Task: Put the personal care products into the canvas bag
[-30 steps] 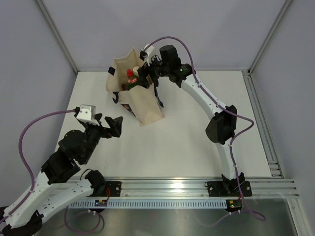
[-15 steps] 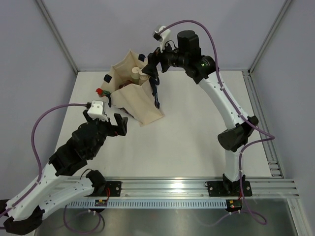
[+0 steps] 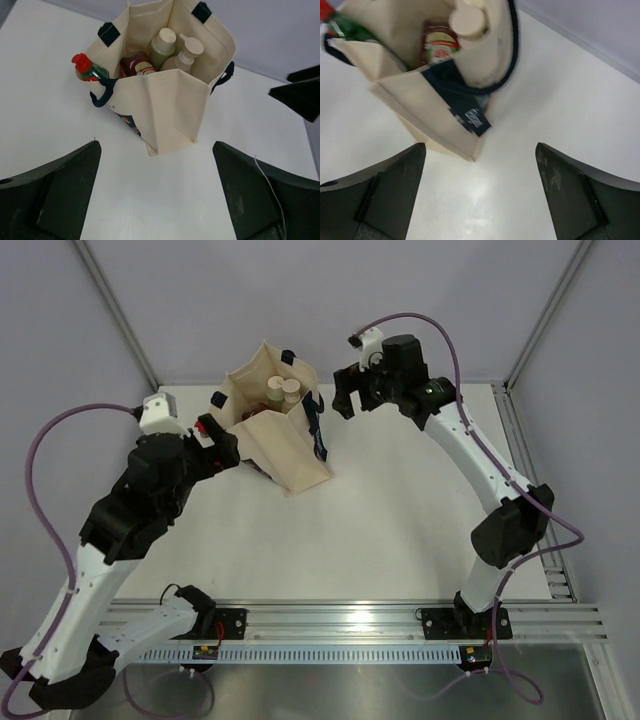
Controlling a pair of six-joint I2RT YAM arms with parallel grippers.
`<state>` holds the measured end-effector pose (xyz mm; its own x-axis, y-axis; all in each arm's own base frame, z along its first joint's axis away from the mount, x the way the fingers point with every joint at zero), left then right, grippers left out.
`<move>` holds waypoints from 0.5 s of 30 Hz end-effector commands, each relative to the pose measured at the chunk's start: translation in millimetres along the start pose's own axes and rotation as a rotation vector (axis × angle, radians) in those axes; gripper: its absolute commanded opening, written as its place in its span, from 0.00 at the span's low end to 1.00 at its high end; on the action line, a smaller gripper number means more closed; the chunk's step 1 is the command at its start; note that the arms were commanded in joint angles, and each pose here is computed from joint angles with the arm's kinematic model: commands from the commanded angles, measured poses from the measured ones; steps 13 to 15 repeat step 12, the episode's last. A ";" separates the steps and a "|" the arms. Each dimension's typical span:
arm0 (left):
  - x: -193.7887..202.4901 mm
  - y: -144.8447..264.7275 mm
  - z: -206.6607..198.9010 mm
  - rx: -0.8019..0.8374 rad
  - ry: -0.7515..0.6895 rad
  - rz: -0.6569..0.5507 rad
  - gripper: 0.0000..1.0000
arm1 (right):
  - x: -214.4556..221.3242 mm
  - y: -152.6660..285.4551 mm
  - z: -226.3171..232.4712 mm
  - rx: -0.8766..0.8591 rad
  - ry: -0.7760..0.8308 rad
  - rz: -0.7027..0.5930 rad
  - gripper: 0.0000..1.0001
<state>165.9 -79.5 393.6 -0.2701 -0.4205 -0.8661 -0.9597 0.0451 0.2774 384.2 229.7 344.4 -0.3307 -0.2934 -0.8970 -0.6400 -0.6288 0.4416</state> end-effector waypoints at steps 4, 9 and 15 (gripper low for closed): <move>20.4 -27.4 -18.9 0.181 0.029 0.141 0.99 | 11.9 107.6 -42.3 0.411 -0.101 -0.114 1.00; 22.2 -40.2 -25.0 0.222 -0.009 0.183 0.99 | 70.8 145.0 -50.5 0.535 -0.135 -0.062 1.00; 29.0 -45.3 -23.6 0.220 -0.020 0.200 0.99 | 93.0 163.4 -51.5 0.605 -0.110 -0.068 0.99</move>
Point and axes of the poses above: each gripper's point midway between its finger pads, its own y axis back along the fingers, its own z axis along the line the jaws close on, x = y × z, the point moved 8 cm from there along y, back along the fingers, and after that the axes turned 4 degrees about y, right-handed, at the moved point
